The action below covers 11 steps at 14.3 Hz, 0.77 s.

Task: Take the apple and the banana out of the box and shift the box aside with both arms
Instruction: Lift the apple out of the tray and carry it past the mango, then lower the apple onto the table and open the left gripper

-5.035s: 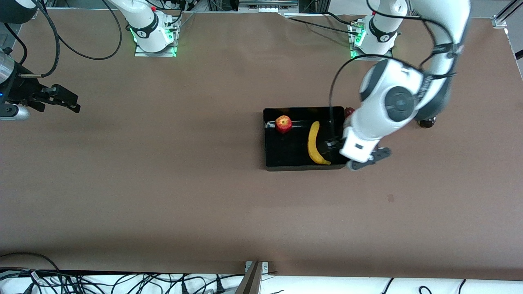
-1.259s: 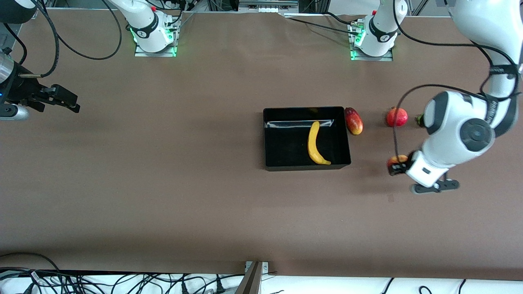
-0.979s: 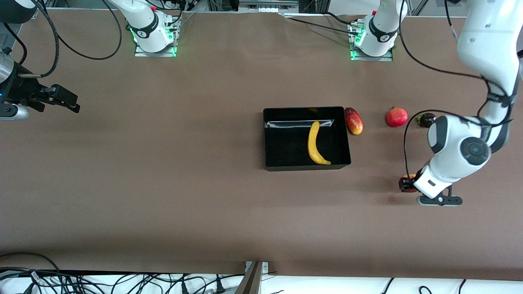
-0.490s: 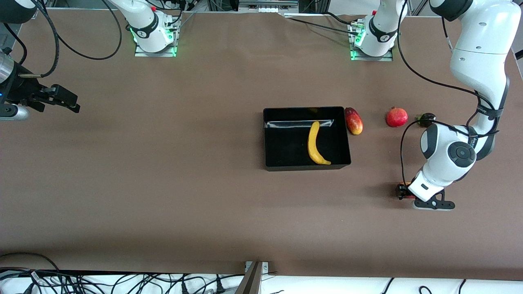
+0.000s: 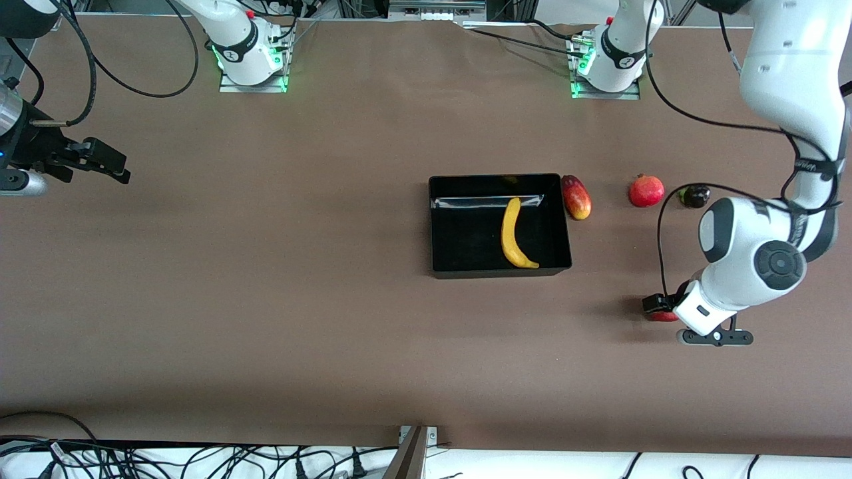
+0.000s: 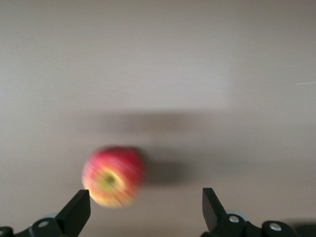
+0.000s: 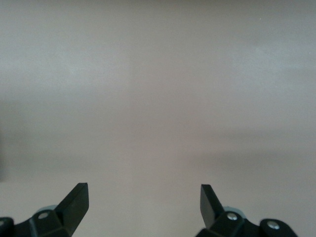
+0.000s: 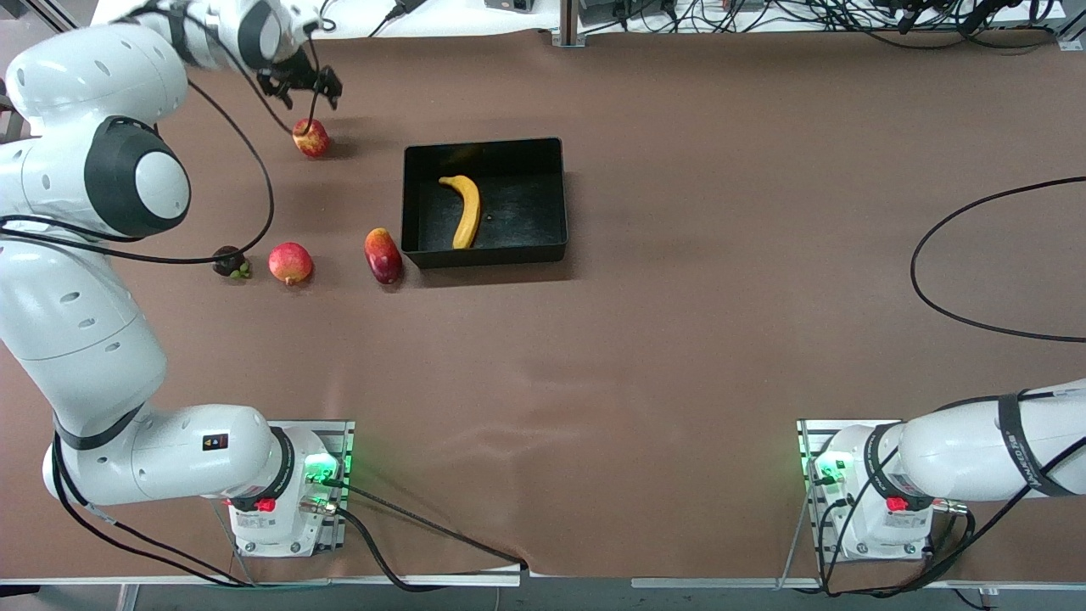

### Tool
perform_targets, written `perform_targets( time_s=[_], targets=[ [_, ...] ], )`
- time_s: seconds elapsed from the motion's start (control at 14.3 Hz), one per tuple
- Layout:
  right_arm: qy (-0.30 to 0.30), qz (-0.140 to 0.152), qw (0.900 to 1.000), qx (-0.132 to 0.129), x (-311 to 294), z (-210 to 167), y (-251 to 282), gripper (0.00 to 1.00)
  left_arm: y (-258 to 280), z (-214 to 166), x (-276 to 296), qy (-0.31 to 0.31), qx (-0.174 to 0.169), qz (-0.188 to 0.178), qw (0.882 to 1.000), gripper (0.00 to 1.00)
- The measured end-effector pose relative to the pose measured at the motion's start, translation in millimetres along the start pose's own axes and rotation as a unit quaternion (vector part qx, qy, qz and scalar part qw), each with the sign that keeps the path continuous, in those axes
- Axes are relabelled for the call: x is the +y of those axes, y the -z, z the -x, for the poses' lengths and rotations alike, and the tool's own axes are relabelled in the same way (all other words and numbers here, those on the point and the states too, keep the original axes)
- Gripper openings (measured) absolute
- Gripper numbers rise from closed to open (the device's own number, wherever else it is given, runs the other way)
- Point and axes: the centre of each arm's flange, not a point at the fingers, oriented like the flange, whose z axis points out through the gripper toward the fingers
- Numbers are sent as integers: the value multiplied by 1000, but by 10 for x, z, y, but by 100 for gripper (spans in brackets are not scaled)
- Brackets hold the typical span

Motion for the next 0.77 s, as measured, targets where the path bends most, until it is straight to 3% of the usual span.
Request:
perform_targets(
  time_s=[0.21,0.42,0.77],
  targets=[
    [0,0,1000,0,0,0,1,100,587,298,1162,69,-10,34,997,100],
    [0,0,1000,0,1,0,1,100,206,730,2201,101,-26,25,994,100],
    [0,0,1000,0,1,0,1,100,-676,1264,2485,98,-29,11,995,100]
  ],
)
